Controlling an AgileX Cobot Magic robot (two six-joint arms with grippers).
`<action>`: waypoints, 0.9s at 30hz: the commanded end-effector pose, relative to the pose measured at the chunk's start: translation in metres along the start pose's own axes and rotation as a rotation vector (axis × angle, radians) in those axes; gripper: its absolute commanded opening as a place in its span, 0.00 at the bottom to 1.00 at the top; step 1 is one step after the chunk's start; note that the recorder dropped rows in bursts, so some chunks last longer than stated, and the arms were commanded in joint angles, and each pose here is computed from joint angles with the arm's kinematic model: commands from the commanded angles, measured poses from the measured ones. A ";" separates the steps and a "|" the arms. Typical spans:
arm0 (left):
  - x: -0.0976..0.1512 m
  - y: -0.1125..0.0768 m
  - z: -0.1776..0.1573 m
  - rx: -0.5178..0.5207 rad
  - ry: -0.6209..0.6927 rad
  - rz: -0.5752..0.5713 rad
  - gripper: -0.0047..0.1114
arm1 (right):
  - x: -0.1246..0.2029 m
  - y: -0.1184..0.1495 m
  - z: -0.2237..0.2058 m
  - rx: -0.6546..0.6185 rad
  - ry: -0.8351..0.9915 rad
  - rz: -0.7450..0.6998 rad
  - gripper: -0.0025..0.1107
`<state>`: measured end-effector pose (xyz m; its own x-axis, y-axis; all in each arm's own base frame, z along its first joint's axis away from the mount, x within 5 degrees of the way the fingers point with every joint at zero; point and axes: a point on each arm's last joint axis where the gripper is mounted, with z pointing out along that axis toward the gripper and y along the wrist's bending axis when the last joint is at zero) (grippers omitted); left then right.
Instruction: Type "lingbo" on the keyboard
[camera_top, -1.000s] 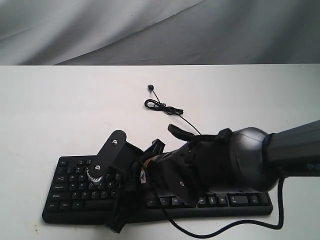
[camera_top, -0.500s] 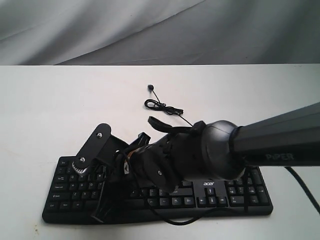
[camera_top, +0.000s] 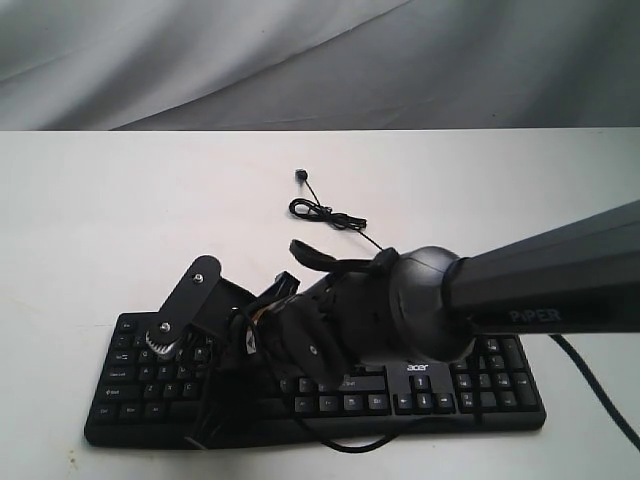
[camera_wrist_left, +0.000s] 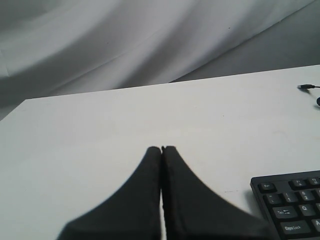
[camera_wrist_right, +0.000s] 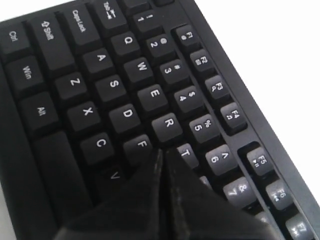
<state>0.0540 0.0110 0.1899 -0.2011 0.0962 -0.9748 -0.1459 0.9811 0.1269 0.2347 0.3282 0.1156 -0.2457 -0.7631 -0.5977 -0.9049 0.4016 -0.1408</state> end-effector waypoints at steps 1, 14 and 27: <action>0.000 -0.001 0.000 0.008 -0.011 -0.005 0.04 | 0.001 -0.001 0.001 0.000 0.007 -0.011 0.02; 0.000 -0.001 0.000 0.008 -0.011 -0.005 0.04 | -0.018 -0.005 -0.031 0.012 -0.051 -0.028 0.02; 0.000 -0.001 0.000 0.008 -0.011 -0.005 0.04 | 0.007 0.011 -0.027 0.006 -0.045 -0.036 0.02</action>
<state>0.0540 0.0110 0.1899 -0.2011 0.0962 -0.9748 -0.1459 0.9811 0.1269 0.2168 0.3112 0.1358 -0.2088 -0.7551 -0.6215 -0.9086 0.3849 -0.1624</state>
